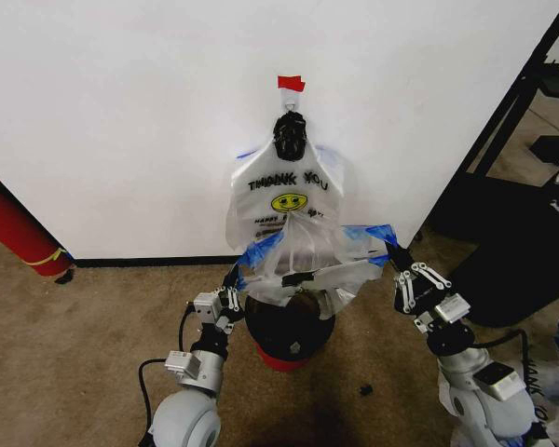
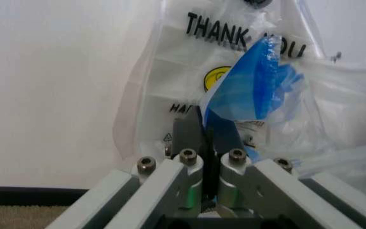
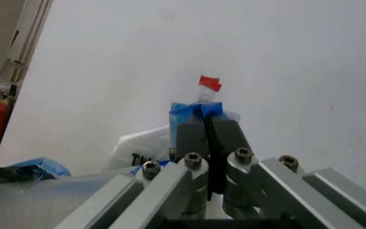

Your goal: Pick up the garbage bag from the wall and place it over the trash bin.

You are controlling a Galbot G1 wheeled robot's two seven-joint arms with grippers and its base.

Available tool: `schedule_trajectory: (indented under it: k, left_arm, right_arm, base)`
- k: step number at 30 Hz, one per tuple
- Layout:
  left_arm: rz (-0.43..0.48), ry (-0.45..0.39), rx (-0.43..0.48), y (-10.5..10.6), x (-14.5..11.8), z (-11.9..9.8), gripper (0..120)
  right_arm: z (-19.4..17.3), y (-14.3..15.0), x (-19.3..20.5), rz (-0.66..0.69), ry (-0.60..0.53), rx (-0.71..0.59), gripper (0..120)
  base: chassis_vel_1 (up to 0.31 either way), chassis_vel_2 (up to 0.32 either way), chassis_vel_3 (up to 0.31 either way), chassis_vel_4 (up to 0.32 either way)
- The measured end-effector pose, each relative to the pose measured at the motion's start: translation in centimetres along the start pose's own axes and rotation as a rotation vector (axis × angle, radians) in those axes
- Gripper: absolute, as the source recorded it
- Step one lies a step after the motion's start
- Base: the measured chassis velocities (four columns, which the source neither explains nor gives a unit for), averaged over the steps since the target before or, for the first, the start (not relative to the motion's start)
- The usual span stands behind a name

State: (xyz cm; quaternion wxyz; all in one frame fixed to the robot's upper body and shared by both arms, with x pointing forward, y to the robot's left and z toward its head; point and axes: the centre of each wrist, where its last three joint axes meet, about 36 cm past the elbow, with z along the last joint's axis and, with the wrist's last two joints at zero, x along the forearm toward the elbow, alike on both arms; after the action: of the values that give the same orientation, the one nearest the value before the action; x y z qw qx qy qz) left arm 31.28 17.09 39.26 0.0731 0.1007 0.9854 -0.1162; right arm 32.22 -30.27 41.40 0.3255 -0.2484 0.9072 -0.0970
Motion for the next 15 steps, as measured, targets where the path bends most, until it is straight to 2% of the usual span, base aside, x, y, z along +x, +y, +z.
schedule_trajectory:
  k: [6,8,11,12,15]
  left_arm:
    - [0.005,-0.006,0.011,-0.5,0.2,-0.4,0]
    - [0.011,-0.027,0.027,-0.8,0.2,-1.3,0]
    - [0.038,-0.093,0.094,-1.8,0.5,-4.3,0]
    - [0.038,-0.093,0.094,-1.8,0.5,-4.3,0]
    - [0.093,-0.133,0.192,-3.2,1.4,-6.9,0]
  right_arm:
    - [0.0,0.4,0.2,0.013,-0.014,-0.015,0]
    - [-0.3,0.4,-0.1,0.02,-0.031,-0.027,0]
    - [-0.5,0.7,-0.3,0.035,-0.051,-0.052,0]
    - [-0.5,0.7,-0.3,0.035,-0.051,-0.052,0]
    - [0.1,1.0,0.1,0.045,-0.046,-0.06,0]
  base:
    - [0.0,0.0,0.0,0.0]
    - [0.0,0.0,0.0,0.0]
    - [0.0,0.0,0.0,0.0]
    - [0.0,0.0,0.0,0.0]
    - [0.0,0.0,0.0,0.0]
